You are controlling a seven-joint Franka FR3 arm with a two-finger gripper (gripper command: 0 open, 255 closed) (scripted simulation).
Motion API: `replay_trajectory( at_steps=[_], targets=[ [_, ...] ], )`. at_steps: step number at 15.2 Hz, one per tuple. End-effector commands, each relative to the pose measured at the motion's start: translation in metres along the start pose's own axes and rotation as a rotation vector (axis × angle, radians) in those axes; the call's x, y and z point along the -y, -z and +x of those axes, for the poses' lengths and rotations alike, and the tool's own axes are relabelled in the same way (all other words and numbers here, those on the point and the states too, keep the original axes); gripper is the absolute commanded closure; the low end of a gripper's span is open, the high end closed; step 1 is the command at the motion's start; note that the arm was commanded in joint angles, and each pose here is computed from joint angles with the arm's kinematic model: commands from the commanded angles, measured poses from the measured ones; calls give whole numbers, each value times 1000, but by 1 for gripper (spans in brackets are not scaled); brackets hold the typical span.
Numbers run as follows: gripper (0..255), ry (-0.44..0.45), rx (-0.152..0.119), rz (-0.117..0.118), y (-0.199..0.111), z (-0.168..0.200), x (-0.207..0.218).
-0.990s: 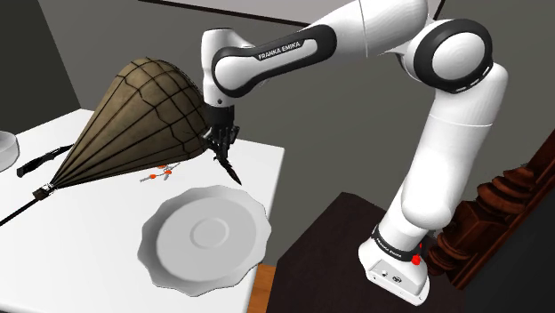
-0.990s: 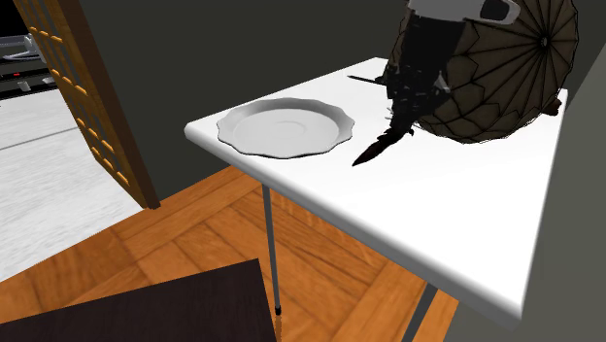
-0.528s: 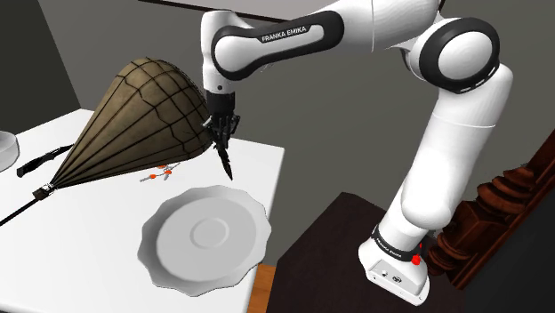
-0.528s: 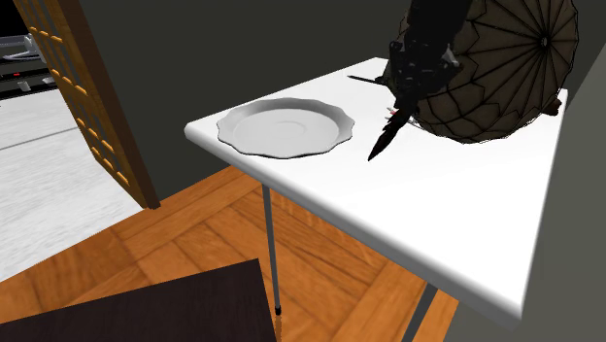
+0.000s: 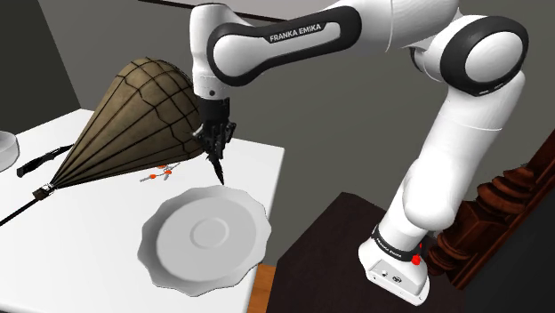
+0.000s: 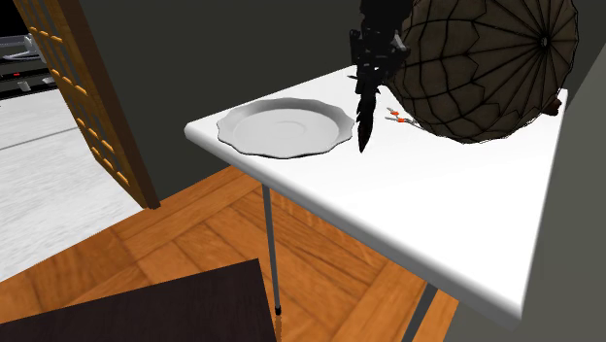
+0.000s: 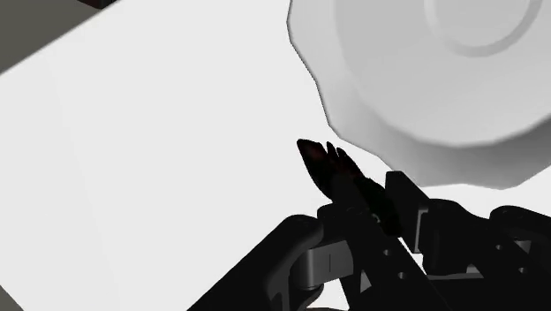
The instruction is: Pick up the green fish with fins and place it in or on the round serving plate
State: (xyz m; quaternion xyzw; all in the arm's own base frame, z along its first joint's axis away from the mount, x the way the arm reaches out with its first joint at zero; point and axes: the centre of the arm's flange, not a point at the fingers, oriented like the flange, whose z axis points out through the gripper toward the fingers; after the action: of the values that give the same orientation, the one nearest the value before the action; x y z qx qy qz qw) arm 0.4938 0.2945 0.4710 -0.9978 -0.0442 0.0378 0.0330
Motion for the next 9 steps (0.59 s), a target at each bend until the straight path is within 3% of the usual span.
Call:
replay_trajectory(
  at_steps=[1,9],
  targets=[
    [255,0,7,-1,-4,-19,25],
    [255,0,7,-1,-13,-79,111]
  ],
)
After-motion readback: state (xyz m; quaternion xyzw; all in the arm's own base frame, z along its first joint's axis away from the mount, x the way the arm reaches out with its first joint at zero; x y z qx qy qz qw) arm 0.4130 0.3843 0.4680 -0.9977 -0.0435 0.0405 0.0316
